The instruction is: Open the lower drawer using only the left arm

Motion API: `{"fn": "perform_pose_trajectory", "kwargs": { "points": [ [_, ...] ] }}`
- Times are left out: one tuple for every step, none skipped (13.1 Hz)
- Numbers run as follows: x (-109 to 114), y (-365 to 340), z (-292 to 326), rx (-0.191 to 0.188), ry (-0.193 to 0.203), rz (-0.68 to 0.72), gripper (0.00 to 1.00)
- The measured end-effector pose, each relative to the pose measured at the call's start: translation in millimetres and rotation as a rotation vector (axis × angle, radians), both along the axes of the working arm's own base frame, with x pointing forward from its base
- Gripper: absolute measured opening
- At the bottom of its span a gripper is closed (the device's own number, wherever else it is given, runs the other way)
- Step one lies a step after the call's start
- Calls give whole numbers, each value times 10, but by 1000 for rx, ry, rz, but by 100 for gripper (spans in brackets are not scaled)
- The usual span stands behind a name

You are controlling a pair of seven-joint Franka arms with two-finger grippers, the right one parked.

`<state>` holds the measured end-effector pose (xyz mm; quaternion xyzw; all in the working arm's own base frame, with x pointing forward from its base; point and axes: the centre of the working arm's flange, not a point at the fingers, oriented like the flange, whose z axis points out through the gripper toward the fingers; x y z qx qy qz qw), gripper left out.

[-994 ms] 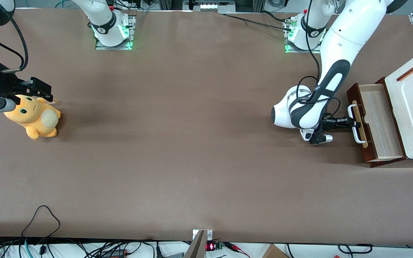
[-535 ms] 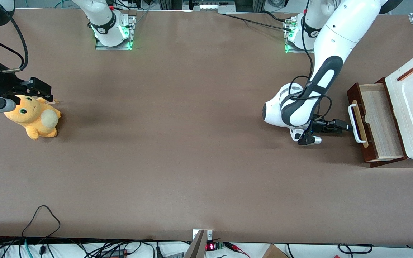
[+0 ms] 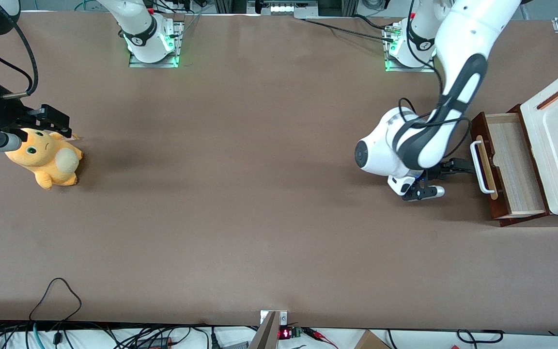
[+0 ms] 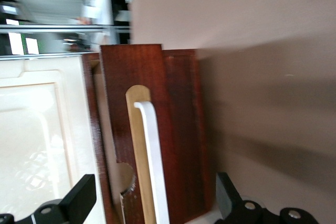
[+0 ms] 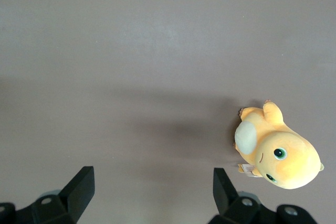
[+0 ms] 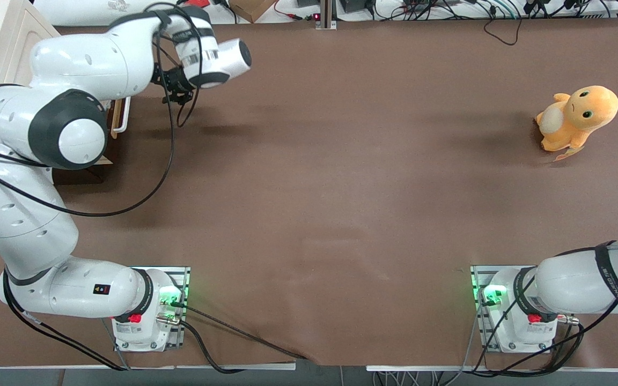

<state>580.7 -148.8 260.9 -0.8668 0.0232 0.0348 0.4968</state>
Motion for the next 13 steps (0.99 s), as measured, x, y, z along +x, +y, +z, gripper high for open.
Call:
{"fn": "perform_pose_trajectory", "kwargs": {
  "points": [
    [71, -27, 219, -93, -13, 34, 100],
    [139, -22, 455, -181, -27, 67, 100],
    [189, 11, 710, -262, -29, 92, 100],
    [221, 66, 954, -334, -23, 112, 100],
    [242, 137, 1204, -414, -10, 131, 100],
    [253, 227, 1454, -501, 7, 144, 100],
    [254, 332, 1705, -592, 14, 157, 100],
    [245, 431, 1959, -668, -1, 172, 100],
    [220, 516, 2188, -723, -26, 183, 100],
    [181, 583, 2384, -774, -45, 190, 100],
    [133, 651, 2557, -833, -49, 184, 100],
    [96, 754, 2698, -887, -43, 165, 100],
    [71, 874, 2800, -925, -37, 144, 100]
  ]
}}
